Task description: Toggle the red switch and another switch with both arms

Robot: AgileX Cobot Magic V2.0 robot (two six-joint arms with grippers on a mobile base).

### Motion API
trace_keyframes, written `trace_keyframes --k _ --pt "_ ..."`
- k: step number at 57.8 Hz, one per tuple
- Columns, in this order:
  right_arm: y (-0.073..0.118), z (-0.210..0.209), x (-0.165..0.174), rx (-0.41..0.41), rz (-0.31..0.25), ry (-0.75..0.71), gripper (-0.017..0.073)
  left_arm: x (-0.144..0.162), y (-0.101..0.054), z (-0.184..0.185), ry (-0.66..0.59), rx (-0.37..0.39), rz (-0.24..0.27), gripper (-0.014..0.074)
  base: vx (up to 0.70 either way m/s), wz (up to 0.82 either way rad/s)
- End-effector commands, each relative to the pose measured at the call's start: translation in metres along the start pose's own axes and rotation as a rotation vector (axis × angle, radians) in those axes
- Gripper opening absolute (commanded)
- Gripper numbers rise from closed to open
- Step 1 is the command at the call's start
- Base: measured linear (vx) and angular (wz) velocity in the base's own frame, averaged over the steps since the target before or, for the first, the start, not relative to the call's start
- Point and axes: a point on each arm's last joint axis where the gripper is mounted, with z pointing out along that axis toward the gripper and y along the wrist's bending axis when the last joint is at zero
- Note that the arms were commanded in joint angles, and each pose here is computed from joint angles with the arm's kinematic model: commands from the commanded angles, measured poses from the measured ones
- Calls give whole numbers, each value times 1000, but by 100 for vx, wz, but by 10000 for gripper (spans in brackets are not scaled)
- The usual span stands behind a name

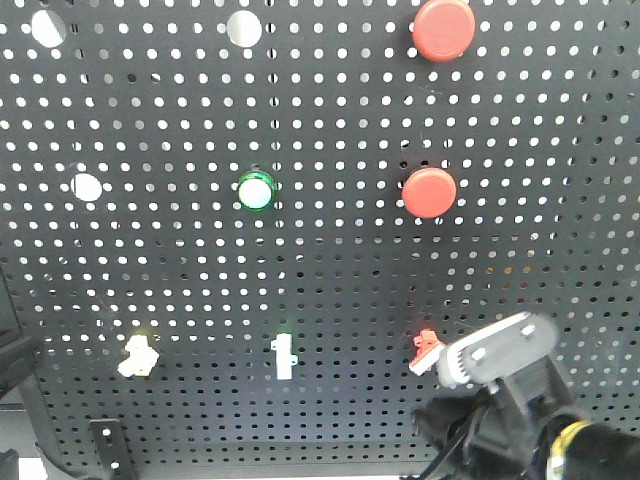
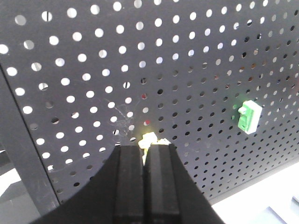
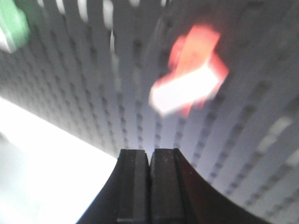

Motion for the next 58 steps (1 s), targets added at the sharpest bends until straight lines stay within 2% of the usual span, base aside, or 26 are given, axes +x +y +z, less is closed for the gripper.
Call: trace_keyframes --k 1,44,50,58 --pt "-1 -19 -32 4 -2 -229 -6 -20 0 -6 -130 -5 -8 2 0 0" --pt "-2 -25 -35 5 -2 -253 -6 -15 0 -5 -123 -6 -7 2 0 0" --pt "-2 -24 -34 5 -2 -251 -6 -6 3 -15 -159 -34 2 2 0 0" --pt "-2 -24 -34 6 -2 -251 -6 22 13 -35 -200 -132 -5 2 0 0"
